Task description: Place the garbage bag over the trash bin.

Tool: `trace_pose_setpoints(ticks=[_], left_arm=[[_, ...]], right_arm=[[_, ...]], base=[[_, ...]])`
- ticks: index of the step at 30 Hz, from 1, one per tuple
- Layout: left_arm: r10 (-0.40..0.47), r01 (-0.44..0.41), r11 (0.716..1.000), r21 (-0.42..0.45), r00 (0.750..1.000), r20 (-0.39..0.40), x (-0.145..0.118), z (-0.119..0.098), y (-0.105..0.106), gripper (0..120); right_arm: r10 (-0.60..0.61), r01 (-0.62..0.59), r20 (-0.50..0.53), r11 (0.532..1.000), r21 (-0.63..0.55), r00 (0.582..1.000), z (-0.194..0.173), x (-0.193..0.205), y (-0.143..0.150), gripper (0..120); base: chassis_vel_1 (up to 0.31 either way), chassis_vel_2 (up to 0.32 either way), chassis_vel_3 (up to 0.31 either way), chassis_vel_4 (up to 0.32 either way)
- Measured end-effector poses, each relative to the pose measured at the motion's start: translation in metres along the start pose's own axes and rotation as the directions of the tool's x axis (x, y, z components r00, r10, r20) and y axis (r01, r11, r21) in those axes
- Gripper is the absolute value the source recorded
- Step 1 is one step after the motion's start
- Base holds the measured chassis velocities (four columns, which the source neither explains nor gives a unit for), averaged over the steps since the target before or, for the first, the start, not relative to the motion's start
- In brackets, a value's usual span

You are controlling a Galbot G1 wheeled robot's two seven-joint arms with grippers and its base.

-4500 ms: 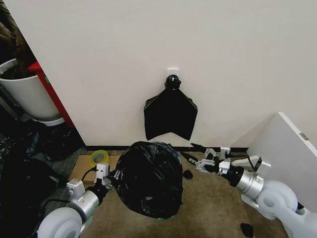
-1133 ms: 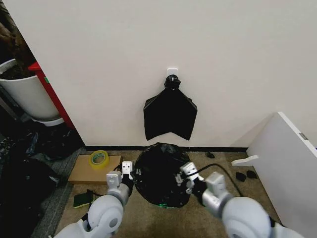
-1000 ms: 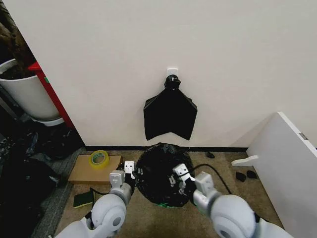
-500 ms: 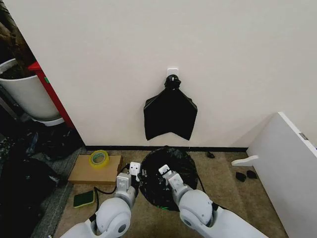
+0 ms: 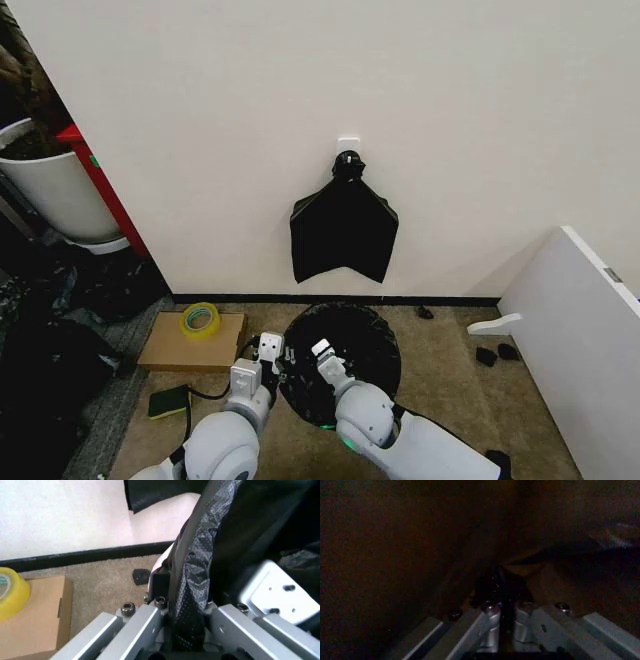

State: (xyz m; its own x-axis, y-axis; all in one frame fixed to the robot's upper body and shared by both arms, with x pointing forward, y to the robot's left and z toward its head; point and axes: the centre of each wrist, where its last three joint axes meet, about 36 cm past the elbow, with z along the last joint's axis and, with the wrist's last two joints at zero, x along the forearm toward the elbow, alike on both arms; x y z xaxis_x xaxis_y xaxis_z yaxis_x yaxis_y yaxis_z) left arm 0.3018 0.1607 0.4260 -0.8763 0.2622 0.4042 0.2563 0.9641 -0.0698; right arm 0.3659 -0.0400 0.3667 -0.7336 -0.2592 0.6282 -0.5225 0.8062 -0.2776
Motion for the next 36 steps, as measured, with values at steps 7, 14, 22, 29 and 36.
trace_pose_setpoints(ticks=[7, 14, 22, 29, 36], left_arm=[[0.010, -0.010, 1.000, -0.010, 1.000, 0.011, 0.007, 0.001, 0.000, 0], [0.015, -0.015, 1.000, -0.006, 1.000, 0.018, 0.010, 0.000, 0.001, 0], [0.027, -0.027, 1.000, -0.004, 0.999, 0.023, 0.019, -0.001, 0.000, 0], [0.030, -0.030, 1.000, 0.006, 0.999, 0.031, 0.021, -0.004, 0.001, 0], [0.043, -0.043, 0.999, 0.011, 0.999, 0.033, 0.028, -0.004, 0.001, 0]], right_arm=[[0.071, -0.070, -0.008, 0.997, 0.037, 0.997, 0.001, -0.017, -0.015, 0], [0.018, -0.016, -0.033, 0.998, 0.067, 0.999, 0.018, -0.009, 0.002, 0], [0.056, -0.056, -0.020, 0.998, 0.042, 0.998, 0.002, -0.022, -0.018, 0], [0.011, -0.009, -0.043, 0.998, 0.065, 0.999, 0.017, -0.016, 0.000, 0], [0.032, -0.031, -0.021, 0.998, 0.047, 0.999, 0.001, -0.025, -0.010, 0]], base=[[0.000, 0.000, 0.000, 0.000], [0.000, 0.000, 0.000, 0.000], [0.000, 0.000, 0.000, 0.000], [0.000, 0.000, 0.000, 0.000], [0.000, 0.000, 0.000, 0.000]])
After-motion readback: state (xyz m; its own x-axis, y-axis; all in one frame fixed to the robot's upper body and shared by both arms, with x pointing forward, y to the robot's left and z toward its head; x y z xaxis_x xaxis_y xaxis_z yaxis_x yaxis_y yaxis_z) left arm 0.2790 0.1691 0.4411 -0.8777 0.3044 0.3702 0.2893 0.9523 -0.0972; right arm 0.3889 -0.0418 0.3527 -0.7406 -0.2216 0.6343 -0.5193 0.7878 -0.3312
